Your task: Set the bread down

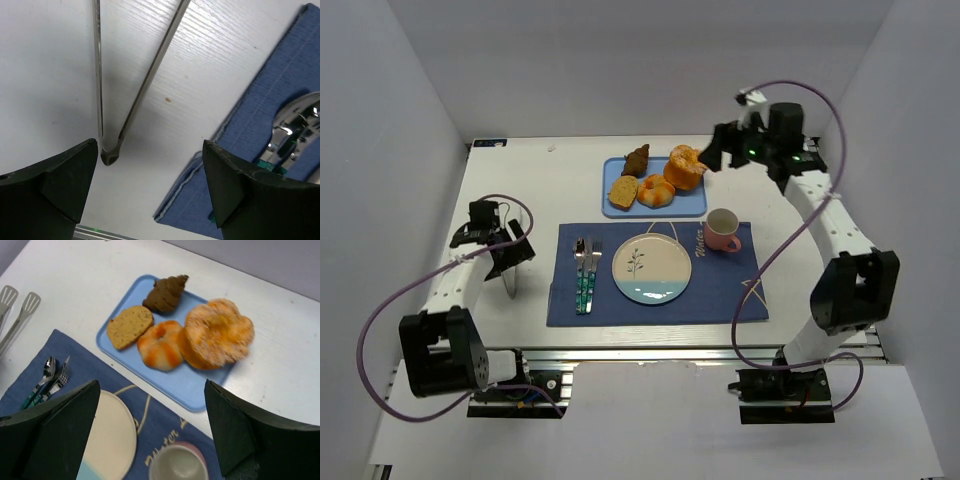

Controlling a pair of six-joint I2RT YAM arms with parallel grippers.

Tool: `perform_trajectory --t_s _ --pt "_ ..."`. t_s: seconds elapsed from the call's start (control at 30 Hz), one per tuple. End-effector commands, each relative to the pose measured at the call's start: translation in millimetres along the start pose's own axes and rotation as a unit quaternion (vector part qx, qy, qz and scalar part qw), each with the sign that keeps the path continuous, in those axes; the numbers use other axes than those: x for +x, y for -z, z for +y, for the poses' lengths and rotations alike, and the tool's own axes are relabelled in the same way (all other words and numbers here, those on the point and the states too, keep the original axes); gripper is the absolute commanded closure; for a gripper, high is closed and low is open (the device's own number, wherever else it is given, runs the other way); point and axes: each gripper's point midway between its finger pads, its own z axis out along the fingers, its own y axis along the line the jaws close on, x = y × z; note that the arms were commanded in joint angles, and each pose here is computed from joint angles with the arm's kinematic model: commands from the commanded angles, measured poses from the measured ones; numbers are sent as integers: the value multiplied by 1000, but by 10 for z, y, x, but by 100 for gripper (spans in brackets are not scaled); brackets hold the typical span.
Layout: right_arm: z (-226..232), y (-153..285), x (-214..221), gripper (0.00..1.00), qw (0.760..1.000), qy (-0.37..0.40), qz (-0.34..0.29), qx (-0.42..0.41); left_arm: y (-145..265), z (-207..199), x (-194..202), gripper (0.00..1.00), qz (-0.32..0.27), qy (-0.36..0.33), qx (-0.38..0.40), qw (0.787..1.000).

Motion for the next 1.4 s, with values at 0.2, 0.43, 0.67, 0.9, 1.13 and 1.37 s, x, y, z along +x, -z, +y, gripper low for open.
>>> perform_trajectory --t_s 0.2,0.43,0.67,0.9,1.13,1.37 --pt "141 857 149 11 969 100 -98 -204 -332 124 -365 6 -5 -88 -44 995" --pt "171 866 232 11 970 85 -83 -213 -592 154 -333 7 24 -115 -50 992" --pt "172 856 193 11 970 76 -87 -216 -844 220 -292 9 48 -119 -54 990" --pt "171 848 222 11 971 59 -82 -215 -1045 203 -321 34 50 -98 -27 994" --pt "41 890 246 11 976 52 -80 -196 -878 70 -409 76 18 -75 9 997" --pt "29 886 274 11 976 43 -78 -198 -71 -836 -815 85 -47 -3 223 974"
